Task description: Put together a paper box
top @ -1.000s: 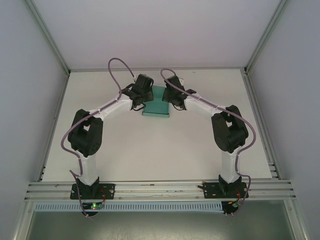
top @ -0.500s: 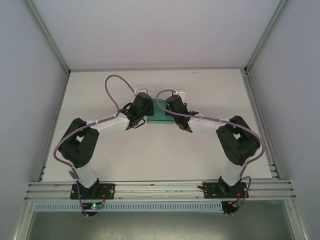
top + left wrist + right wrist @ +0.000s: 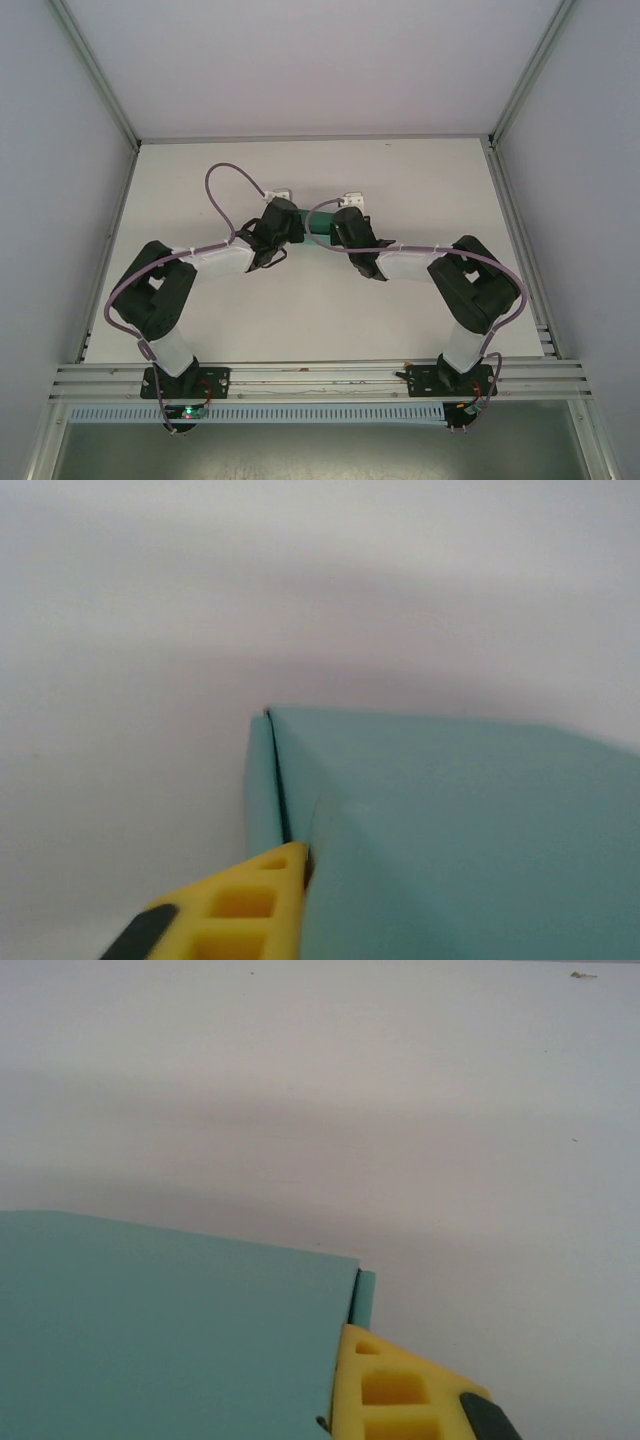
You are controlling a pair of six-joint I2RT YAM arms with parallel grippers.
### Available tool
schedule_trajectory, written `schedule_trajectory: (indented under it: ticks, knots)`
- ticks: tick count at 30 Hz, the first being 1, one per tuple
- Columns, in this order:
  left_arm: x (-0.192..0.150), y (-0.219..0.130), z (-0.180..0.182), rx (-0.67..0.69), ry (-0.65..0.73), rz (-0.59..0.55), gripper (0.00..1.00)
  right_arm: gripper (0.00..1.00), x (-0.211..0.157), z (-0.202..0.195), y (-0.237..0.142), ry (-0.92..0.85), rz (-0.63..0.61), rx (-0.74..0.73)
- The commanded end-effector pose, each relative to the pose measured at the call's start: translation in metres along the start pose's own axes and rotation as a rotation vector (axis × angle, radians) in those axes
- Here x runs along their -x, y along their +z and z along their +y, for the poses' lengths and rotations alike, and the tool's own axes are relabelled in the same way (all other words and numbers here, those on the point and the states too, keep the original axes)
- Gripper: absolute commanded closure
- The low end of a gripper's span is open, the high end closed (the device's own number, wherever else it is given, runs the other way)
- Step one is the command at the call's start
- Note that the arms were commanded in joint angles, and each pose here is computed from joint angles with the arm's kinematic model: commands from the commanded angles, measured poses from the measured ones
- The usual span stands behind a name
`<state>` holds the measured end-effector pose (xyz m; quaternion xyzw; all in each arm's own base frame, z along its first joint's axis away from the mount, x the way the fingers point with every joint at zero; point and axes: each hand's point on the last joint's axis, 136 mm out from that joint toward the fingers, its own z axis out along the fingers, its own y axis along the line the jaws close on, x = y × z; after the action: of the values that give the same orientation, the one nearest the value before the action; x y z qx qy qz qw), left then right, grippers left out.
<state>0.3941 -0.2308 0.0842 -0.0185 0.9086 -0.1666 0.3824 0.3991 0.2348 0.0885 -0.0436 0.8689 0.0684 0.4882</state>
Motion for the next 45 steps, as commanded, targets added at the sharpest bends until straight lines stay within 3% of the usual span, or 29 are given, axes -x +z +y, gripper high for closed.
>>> schedule_trajectory:
  ticks: [1, 2, 4, 6, 14, 21, 25, 27, 31, 35, 42, 45]
  knots:
    - [-0.065, -0.010, 0.017, 0.051, 0.051, 0.227, 0.71, 0.98, -0.037, 0.026, -0.011, -0.108, 0.114, 0.103]
    - [-0.060, -0.017, 0.016, 0.055, 0.053, 0.223, 0.70, 0.98, -0.037, 0.025, -0.011, -0.121, 0.115, 0.090]
    - [-0.051, -0.031, 0.014, 0.055, 0.061, 0.211, 0.55, 0.98, -0.040, 0.024, -0.012, -0.143, 0.117, 0.083]
    - [-0.042, -0.047, 0.014, 0.055, 0.058, 0.197, 0.33, 0.98, -0.043, 0.024, -0.012, -0.159, 0.122, 0.081]
    - [-0.009, -0.104, 0.000, 0.000, 0.019, 0.144, 0.00, 1.00, -0.074, 0.038, -0.010, -0.242, 0.195, 0.101]
    - [0.041, -0.124, 0.021, 0.110, -0.095, 0.083, 0.00, 1.00, -0.093, 0.041, -0.014, -0.348, 0.211, 0.091]
    - [0.064, -0.134, -0.001, -0.015, -0.100, 0.048, 0.00, 1.00, -0.097, 0.039, -0.012, -0.360, 0.218, 0.068]
    - [0.067, -0.134, 0.002, -0.003, -0.102, 0.034, 0.00, 1.00, -0.096, 0.041, -0.013, -0.353, 0.207, 0.078]
    - [0.052, -0.110, 0.039, 0.111, -0.180, 0.114, 0.00, 1.00, -0.099, 0.043, -0.013, -0.371, 0.199, 0.088]
    - [0.032, -0.064, 0.054, 0.042, -0.286, 0.217, 0.01, 1.00, -0.106, 0.043, -0.014, -0.399, 0.204, 0.089]
    - [-0.002, -0.020, 0.049, -0.059, -0.343, 0.349, 0.20, 0.96, -0.106, 0.044, -0.018, -0.403, 0.181, 0.097]
    - [-0.017, -0.014, 0.055, -0.054, -0.355, 0.373, 0.24, 0.96, -0.105, 0.047, -0.020, -0.396, 0.169, 0.113]
